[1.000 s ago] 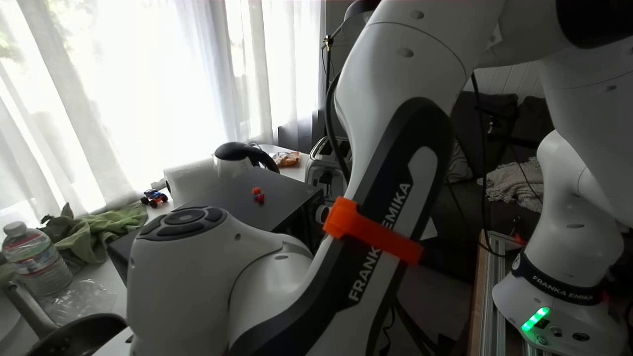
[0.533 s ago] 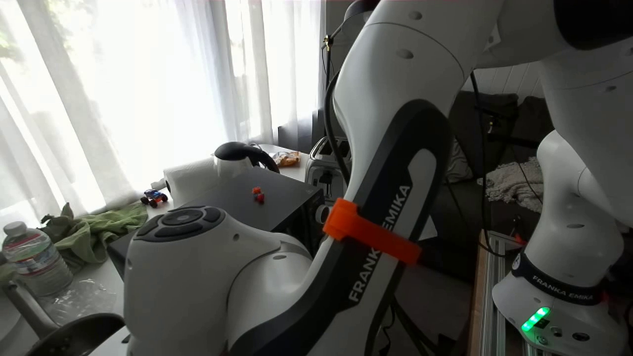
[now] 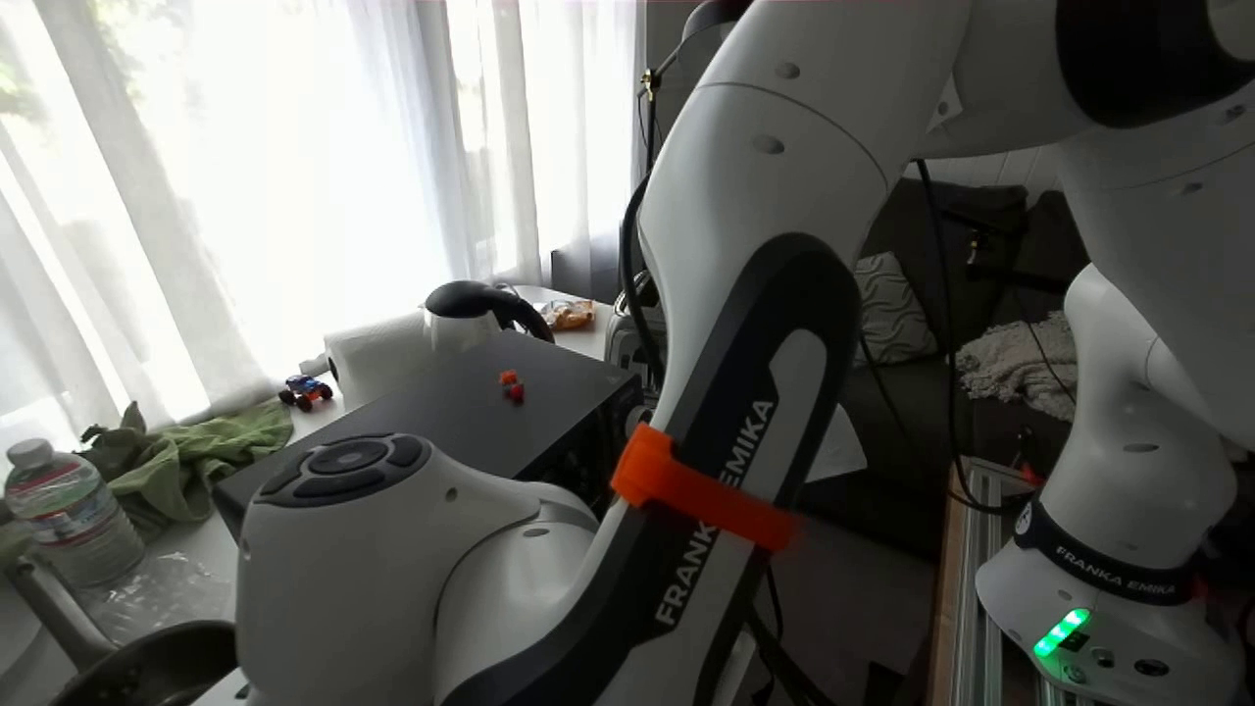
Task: Put the white and orange packet in the toaster oven.
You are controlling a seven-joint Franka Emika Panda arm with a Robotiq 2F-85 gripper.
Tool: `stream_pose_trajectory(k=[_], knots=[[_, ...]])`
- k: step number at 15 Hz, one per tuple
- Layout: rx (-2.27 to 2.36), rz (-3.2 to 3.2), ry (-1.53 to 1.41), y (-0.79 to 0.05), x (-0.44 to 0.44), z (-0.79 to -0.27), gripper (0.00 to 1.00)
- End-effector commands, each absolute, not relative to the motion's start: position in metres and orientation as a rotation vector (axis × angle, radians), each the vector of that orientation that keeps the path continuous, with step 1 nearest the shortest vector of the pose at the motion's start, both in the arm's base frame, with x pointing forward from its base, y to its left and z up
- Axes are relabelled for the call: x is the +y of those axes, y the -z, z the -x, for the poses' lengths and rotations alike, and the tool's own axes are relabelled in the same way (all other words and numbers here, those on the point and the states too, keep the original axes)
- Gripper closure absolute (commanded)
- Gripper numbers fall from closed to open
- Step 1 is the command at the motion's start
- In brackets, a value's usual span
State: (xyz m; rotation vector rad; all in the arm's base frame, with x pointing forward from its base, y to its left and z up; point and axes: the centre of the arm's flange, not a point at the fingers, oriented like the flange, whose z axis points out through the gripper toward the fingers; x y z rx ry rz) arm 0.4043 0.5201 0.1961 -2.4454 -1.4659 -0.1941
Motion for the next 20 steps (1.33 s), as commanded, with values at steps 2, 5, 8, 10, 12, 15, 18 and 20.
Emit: stream_pose_trajectory(k=[2, 5, 8, 10, 12, 15, 18, 20], knots=[[-1.474, 2.450, 0.212, -0.187, 0.528, -0.409, 0.41], [-1.479, 2.446, 0.213, -0.190, 0.527, -0.409, 0.62], [-1.480, 2.446, 0.215, -0.192, 0.524, -0.408, 0.82], [-1.492, 2.444, 0.215, -0.195, 0.522, -0.406, 0.95], [-1.526, 2.444, 0.193, -0.209, 0.517, -0.400, 0.98], [-1.581, 2.459, 0.173, -0.238, 0.508, -0.387, 1.00], [-1.642, 2.480, 0.112, -0.259, 0.498, -0.376, 0.97], [-1.672, 2.504, 0.072, -0.273, 0.491, -0.369, 0.97]])
